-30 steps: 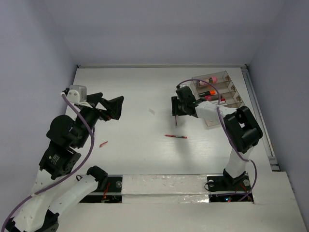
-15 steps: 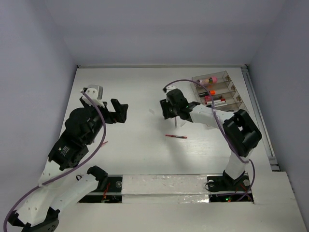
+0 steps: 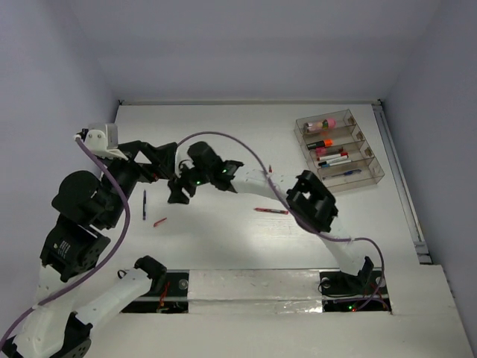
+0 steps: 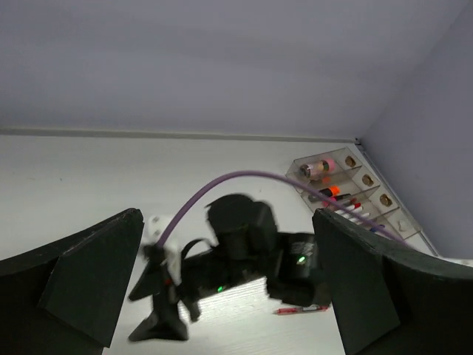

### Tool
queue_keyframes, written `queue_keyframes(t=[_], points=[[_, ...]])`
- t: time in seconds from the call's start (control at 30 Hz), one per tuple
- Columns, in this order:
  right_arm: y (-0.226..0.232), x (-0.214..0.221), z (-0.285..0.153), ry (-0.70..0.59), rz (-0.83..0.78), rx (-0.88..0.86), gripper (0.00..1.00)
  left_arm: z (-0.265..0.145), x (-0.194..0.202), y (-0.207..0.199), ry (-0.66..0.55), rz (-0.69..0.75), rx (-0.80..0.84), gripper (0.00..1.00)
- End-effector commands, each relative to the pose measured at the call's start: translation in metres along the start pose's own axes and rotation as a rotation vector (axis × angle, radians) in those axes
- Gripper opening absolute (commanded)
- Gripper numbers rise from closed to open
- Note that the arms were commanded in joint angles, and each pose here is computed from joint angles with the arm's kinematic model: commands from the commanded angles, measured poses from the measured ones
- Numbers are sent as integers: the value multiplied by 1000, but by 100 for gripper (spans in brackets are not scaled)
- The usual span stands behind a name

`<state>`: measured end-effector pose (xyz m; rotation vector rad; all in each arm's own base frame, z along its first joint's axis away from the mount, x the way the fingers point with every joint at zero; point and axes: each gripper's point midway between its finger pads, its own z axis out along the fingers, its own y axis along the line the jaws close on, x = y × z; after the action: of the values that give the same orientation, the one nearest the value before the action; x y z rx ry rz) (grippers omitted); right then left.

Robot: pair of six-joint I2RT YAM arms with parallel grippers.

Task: Sort the stationery into containers
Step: Pick up the pen cap from the center of the board.

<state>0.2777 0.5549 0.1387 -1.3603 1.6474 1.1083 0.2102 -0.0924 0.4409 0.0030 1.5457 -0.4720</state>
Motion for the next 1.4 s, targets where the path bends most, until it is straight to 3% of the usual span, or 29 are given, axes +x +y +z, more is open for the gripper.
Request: queue_keyframes(t=[0.0,0.3,0.6,0.87,1.0,1.07,1.1,1.23,1.3,1.37], points=[[35,13,36,60,-90,-154,67,9,-3,-2,9,3,-13,99],[58,21,62,107,-195,-217,74,21,9,-3,48,12,-17,99],[69,63,97,195,-248,-217,77,18,17,-2,56,13,-6,99],[77,78,112,219,-280,-217,72,14,20,0,60,13,-6,99],[62,93,118,258,-314,-121,57,12,21,-1,58,8,1,99],[51,109,116,295,-320,-71,40,10,19,-1,50,6,2,99],[51,101,116,276,-328,-68,40,10,19,0,50,8,0,99],[38,108,111,288,-340,13,17,11,21,-1,54,7,4,99],[36,110,109,293,-334,35,12,11,23,-1,57,6,8,99],[31,108,105,288,-324,73,0,12,25,-1,60,4,8,99]])
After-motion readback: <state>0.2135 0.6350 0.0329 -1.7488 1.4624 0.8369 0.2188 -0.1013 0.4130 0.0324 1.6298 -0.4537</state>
